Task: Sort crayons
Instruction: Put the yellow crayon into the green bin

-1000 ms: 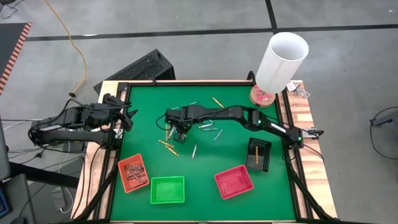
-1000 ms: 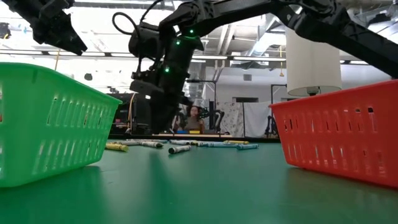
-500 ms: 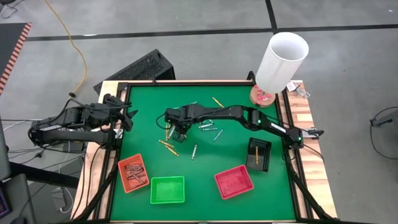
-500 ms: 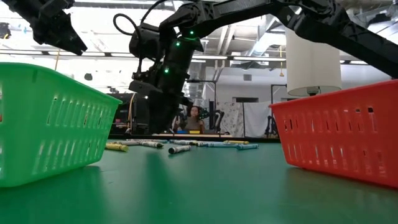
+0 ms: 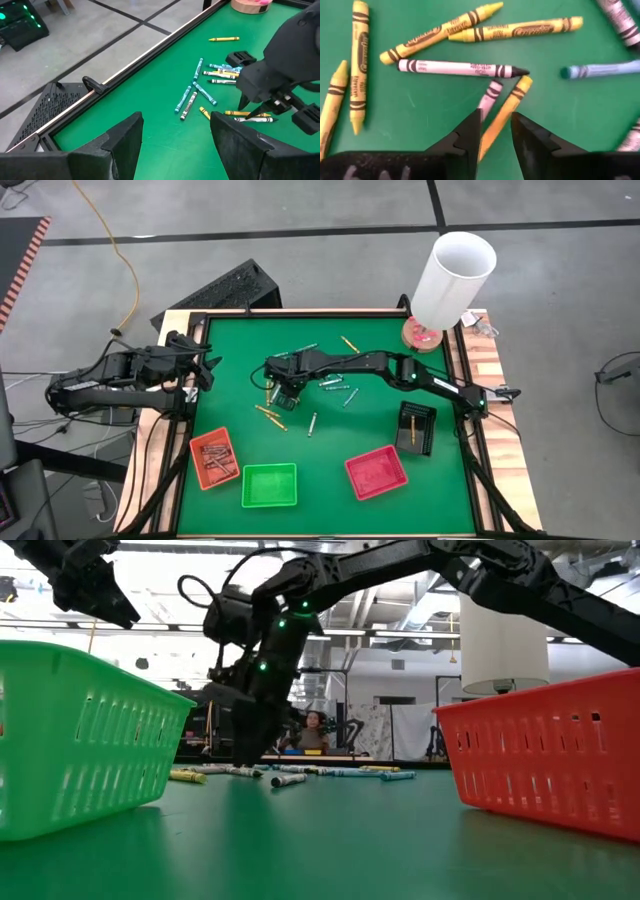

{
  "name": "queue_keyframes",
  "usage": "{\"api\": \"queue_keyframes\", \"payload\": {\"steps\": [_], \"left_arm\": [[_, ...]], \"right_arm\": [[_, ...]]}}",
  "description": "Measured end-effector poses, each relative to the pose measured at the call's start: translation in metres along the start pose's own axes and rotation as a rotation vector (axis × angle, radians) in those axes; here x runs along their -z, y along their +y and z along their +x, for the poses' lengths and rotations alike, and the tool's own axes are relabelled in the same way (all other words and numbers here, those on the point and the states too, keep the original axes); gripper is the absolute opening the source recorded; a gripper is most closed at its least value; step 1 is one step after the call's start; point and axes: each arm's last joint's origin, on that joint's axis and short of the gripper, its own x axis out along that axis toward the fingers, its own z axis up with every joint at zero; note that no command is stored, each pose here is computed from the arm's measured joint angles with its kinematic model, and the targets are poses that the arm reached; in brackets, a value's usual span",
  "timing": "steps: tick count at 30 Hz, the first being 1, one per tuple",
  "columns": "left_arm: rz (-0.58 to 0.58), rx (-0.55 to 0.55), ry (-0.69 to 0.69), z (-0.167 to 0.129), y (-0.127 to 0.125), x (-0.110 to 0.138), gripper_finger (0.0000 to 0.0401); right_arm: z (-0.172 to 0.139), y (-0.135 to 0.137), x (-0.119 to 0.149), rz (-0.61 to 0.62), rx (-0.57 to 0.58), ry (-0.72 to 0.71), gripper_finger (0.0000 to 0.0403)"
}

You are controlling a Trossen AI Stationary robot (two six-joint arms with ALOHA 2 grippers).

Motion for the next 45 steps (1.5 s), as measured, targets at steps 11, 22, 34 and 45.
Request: {"api": "queue_keyframes", "payload": {"steps": [11, 22, 34, 45], "left_arm": [[0.002, -0.001, 0.000, 0.000, 0.000, 0.000, 0.0223], [0.003, -0.002, 0.000, 0.000, 0.000, 0.000, 0.0223], [0.003, -0.002, 0.000, 0.000, 0.000, 0.000, 0.0223], [0.001, -0.001, -0.003, 0.000, 0.000, 0.000, 0.0223]], "right_arm": [[0.007, -0.001, 0.004, 0.002, 0.009, 0.036, 0.0134], [0.007, -0.002, 0.006, 0.021, 0.018, 0.055, 0.0020], [-0.001, 0.008, 0.003, -0.029, 0.101, -0.005, 0.0003], [-0.015, 0.028, 0.000, -0.058, 0.067, -0.076, 0.0001]]}}
